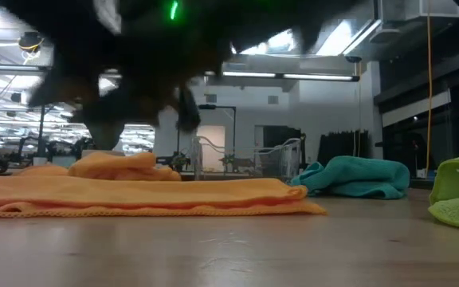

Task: Fold microfiber towels
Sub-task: Fold the bottom orange microfiber towel

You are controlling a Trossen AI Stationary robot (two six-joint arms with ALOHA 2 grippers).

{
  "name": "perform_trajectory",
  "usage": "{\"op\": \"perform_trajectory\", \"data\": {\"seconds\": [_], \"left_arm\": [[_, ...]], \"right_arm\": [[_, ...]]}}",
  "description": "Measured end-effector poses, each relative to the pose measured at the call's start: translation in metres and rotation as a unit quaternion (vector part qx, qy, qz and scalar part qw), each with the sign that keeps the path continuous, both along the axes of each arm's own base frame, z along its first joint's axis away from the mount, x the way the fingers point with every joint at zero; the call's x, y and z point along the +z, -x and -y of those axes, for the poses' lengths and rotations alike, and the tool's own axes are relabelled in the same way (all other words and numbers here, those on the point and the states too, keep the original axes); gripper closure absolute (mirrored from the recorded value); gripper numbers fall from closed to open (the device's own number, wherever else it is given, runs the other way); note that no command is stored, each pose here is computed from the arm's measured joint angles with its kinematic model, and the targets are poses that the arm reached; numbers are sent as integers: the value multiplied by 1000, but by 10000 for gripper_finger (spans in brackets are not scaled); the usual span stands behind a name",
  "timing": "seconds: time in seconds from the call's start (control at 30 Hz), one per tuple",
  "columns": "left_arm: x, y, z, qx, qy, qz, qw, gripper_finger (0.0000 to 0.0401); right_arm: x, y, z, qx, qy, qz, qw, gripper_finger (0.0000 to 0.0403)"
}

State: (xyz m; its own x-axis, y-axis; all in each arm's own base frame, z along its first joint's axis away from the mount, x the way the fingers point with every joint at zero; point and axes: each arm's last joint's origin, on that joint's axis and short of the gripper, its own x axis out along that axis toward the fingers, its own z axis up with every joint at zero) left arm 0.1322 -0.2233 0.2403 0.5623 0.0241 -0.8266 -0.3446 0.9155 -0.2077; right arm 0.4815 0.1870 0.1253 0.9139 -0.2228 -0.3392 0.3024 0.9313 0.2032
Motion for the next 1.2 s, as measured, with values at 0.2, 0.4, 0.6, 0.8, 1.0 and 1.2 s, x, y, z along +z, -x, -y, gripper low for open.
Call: {"op": "perform_trajectory", "data": {"seconds": [0.2, 0.4, 0.6, 0.8, 1.0, 1.2], "left_arm": [[1, -4, -2, 25, -8, 35, 999, 267], [1, -6, -3, 29, -12, 41, 999, 267], [2, -8, -4, 34, -16, 46, 998, 267], [2, -8, -4, 34, -16, 46, 998, 267], [1, -8, -4, 34, -16, 46, 998, 267], [1, -8, -4, 34, -16, 46, 998, 267]], "right_arm": [[-36, -4, 7, -130, 35, 44, 990, 237], [-71, -3, 12, -143, 7, 25, 989, 237], [-73, -10, 12, 55, 21, -36, 998, 237], [-76, -14, 23, 301, 30, -82, 950, 237], [-77, -24, 65, 407, -9, -81, 910, 237], [-47, -31, 98, 428, -71, -96, 896, 242]]}}
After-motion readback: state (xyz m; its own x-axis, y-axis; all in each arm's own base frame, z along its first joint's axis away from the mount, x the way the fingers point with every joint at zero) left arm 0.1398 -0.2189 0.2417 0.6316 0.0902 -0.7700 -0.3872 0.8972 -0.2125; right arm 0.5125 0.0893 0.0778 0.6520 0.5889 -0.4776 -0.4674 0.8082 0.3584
